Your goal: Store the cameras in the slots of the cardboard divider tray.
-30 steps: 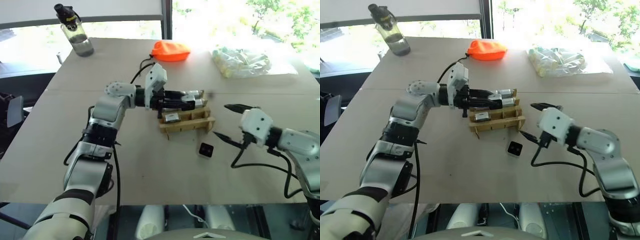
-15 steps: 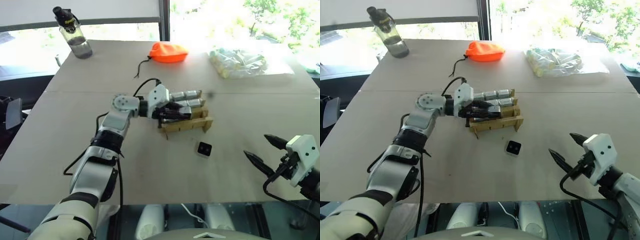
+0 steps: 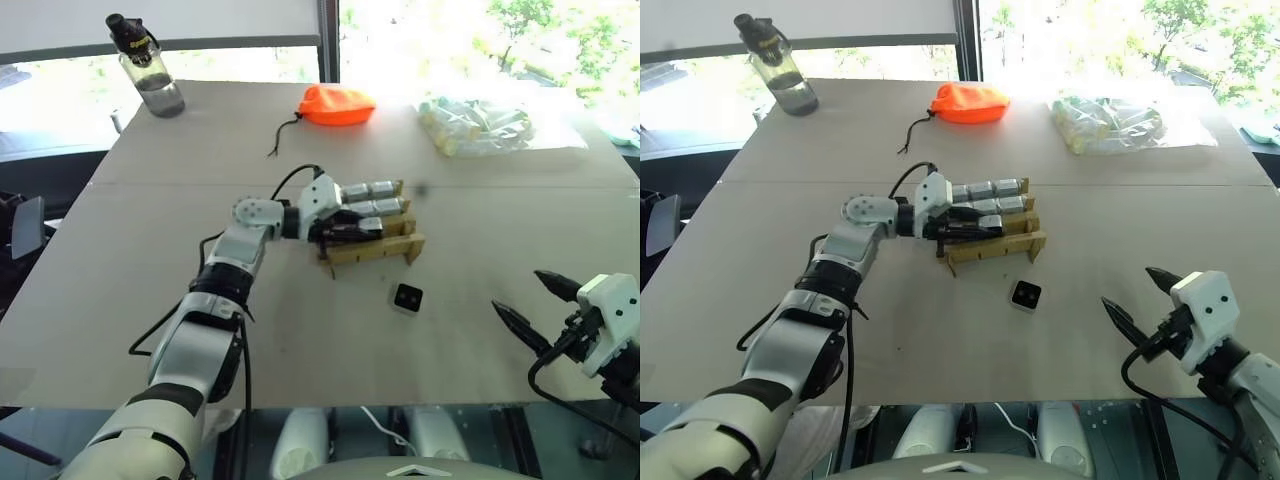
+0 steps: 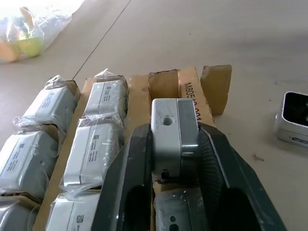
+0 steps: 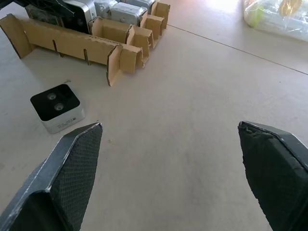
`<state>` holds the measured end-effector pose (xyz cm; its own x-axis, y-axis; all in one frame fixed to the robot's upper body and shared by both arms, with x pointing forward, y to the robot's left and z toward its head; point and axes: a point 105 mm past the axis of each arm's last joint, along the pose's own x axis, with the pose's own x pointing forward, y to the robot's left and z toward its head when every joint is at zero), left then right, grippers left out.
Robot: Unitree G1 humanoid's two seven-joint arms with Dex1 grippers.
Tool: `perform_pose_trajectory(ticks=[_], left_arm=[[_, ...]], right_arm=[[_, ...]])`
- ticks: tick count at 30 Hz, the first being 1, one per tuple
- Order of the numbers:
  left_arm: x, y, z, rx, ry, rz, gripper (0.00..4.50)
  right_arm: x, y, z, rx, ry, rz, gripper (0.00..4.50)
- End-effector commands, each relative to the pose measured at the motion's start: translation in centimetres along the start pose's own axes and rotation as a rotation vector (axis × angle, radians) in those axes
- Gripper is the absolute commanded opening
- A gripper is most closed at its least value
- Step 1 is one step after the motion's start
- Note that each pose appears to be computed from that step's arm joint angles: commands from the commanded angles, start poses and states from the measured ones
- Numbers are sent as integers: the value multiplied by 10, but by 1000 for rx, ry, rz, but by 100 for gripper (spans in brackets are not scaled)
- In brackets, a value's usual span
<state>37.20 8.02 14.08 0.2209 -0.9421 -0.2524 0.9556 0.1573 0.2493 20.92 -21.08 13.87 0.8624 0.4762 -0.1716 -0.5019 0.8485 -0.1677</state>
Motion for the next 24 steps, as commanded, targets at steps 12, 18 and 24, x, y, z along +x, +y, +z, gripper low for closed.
perform_pose_trajectory(ticks=[12, 18, 24], left_arm=[[-56, -11, 70, 81, -131, 12, 444], [-124, -58, 59, 37, 136, -102, 444], [-149, -77, 64, -4, 141, -8, 444]], right_arm=[[17, 16, -3, -115, 23, 208, 450], [48, 32, -15, -66, 7, 452, 450], [79, 43, -23, -74, 24, 596, 450]])
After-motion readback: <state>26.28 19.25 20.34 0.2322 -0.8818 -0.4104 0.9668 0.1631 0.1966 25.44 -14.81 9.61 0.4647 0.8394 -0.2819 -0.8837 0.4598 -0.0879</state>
